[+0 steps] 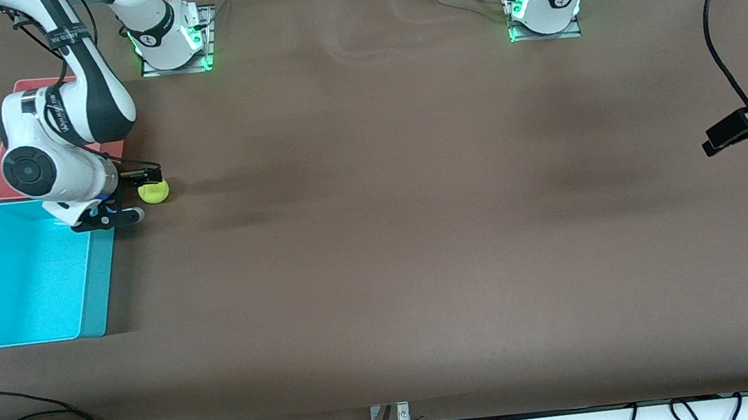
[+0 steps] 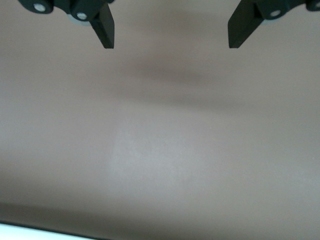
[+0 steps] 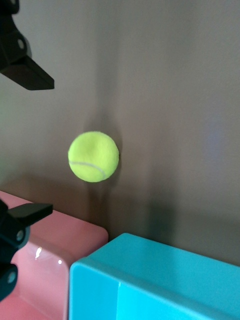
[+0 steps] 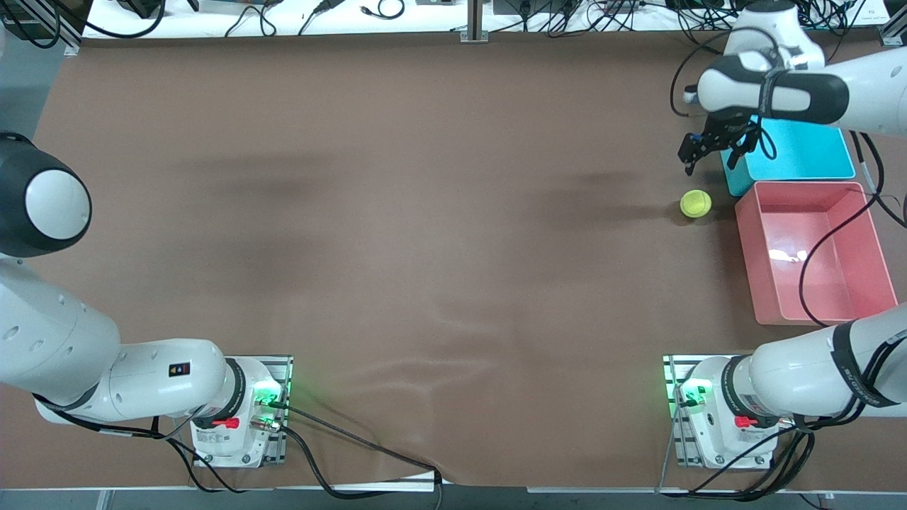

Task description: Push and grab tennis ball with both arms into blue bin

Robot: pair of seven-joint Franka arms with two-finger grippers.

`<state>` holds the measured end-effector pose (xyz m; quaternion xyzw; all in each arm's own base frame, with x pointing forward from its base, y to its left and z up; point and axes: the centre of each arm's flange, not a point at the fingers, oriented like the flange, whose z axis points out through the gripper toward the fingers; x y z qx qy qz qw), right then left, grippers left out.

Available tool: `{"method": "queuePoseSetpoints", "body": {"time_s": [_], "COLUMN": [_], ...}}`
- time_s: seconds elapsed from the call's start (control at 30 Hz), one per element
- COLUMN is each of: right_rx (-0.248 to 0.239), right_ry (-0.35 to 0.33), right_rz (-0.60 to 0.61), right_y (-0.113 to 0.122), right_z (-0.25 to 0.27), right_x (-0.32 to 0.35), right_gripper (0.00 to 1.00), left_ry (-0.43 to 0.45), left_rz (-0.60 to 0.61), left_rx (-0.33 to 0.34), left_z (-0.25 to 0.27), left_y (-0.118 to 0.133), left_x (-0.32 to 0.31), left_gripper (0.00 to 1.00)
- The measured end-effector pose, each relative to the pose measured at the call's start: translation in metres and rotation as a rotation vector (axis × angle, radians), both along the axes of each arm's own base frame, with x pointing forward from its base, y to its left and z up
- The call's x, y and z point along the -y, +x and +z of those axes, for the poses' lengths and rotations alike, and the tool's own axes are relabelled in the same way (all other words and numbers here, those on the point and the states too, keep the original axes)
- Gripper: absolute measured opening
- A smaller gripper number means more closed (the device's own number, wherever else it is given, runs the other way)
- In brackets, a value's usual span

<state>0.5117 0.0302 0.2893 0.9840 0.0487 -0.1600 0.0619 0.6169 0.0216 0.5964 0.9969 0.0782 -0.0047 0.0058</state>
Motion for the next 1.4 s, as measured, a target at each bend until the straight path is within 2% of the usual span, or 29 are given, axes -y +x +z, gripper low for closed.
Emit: {"method": "queuePoseSetpoints", "body": {"time_s": [0.17, 0.3, 0.63, 1.03, 1.1, 1.17, 1.4], "right_rx": [0.037, 0.042, 0.075, 0.035, 0.032, 0.028, 0.014], "right_ry": [0.007, 0.010, -0.004, 0.000, 0.000, 0.000, -0.003], "right_rz": [0.025, 0.035, 0.066, 0.062, 0.062, 0.062, 0.060], "right_y": [-0.017, -0.028, -0.029, -0.035, -0.035, -0.036, -0.038], "right_z": [-0.029, -0.045, -0.074, -0.114, -0.115, -0.116, -0.118], "right_x": [-0.001, -0.001, 0.012, 0.020, 0.020, 0.020, 0.022], "right_gripper": [1.00, 1.00, 1.00, 0.98, 0.92, 0.81, 0.75], "left_ry": [0.006, 0.004, 0.003, 0.003, 0.003, 0.003, 0.003], "left_rz": [-0.028, -0.048, -0.031, -0.025, -0.026, -0.026, -0.028], "left_rx": [-0.032, -0.050, -0.044, -0.041, -0.042, -0.042, -0.043], "left_z": [-0.007, -0.011, -0.011, -0.010, -0.010, -0.010, -0.010], "left_y": [-0.020, -0.032, -0.037, -0.037, -0.037, -0.037, -0.037], "left_x": [0.017, 0.029, 0.019, 0.015, 0.016, 0.016, 0.017], "left_gripper": [1.00, 1.00, 1.00, 1.00, 1.00, 1.00, 1.00]}}
